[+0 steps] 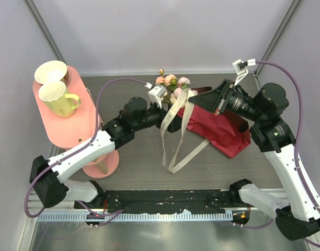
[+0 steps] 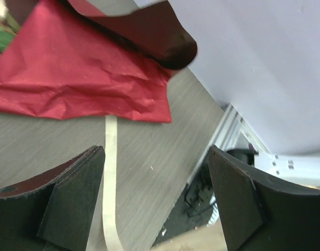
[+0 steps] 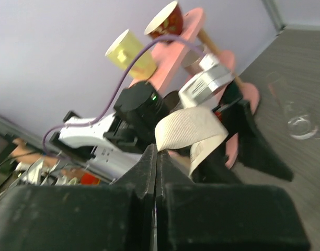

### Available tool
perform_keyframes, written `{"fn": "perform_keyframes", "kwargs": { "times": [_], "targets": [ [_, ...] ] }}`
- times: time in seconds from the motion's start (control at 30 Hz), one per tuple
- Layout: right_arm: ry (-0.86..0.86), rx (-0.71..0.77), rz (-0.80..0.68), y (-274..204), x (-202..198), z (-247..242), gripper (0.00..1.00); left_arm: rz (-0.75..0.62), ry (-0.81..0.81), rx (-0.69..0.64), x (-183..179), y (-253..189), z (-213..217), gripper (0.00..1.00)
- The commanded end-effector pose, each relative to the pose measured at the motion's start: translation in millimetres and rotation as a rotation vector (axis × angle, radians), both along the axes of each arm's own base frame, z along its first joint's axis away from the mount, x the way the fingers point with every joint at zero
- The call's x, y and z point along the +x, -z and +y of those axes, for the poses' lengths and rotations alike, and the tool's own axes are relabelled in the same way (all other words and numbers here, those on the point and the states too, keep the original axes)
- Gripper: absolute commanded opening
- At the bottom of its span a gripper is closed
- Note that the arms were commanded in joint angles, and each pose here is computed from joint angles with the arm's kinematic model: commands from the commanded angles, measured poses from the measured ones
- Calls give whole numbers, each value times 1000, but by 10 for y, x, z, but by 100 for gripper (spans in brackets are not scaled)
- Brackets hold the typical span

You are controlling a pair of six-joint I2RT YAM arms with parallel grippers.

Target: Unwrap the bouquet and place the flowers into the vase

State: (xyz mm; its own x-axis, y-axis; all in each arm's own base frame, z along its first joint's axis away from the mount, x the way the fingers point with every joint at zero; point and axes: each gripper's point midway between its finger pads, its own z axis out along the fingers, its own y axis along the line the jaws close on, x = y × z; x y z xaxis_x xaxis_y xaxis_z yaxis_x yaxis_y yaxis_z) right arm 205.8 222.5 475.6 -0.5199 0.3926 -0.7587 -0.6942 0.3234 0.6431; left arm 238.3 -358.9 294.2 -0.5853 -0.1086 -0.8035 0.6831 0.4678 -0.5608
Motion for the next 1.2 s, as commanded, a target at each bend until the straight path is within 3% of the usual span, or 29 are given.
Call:
{"fn": "perform_keyframes", "kwargs": {
  "times": [0.0, 0.13, 0.27, 0.5, 0.6, 0.63, 0.7, 0.77, 0.87, 0.93, 1.17],
  "targets": [
    [-236, 40, -139, -119, -582, 72, 1, -32, -168, -7, 361, -230, 34, 84],
    [-250, -34, -108, 211, -715, 27, 1, -32, -245, 101, 645, -135, 2, 84],
    [-298, -60, -124, 343, -942, -30, 1, -88, -267, 83, 783, -335, -28, 85],
    [-348, -100, -124, 568, -1165, -92, 1, -67, -257, 77, 875, -342, -23, 86],
    [-294, -116, -133, 630, -1143, -136, 1, -99, -124, -39, 761, -562, -84, 86],
    [-254, -122, -139, 631, -1090, -153, 1, -86, 87, -90, 422, -527, -215, 86],
    [-167, -130, -109, 657, -894, -163, 1, -198, 305, -262, 19, -918, -279, 89],
    [-137, -121, -86, 682, -772, -142, 1, -237, 513, -332, -452, -873, -276, 91],
    [-118, -95, -72, 655, -664, -109, 1, -367, 527, -333, -661, -879, -293, 92],
    [-139, -73, -75, 618, -655, -75, 1, -395, 526, -268, -697, -758, -320, 92],
    [-186, -116, -127, 612, -810, -103, 1, -407, 571, -290, -799, -746, -326, 92]
  ]
}}
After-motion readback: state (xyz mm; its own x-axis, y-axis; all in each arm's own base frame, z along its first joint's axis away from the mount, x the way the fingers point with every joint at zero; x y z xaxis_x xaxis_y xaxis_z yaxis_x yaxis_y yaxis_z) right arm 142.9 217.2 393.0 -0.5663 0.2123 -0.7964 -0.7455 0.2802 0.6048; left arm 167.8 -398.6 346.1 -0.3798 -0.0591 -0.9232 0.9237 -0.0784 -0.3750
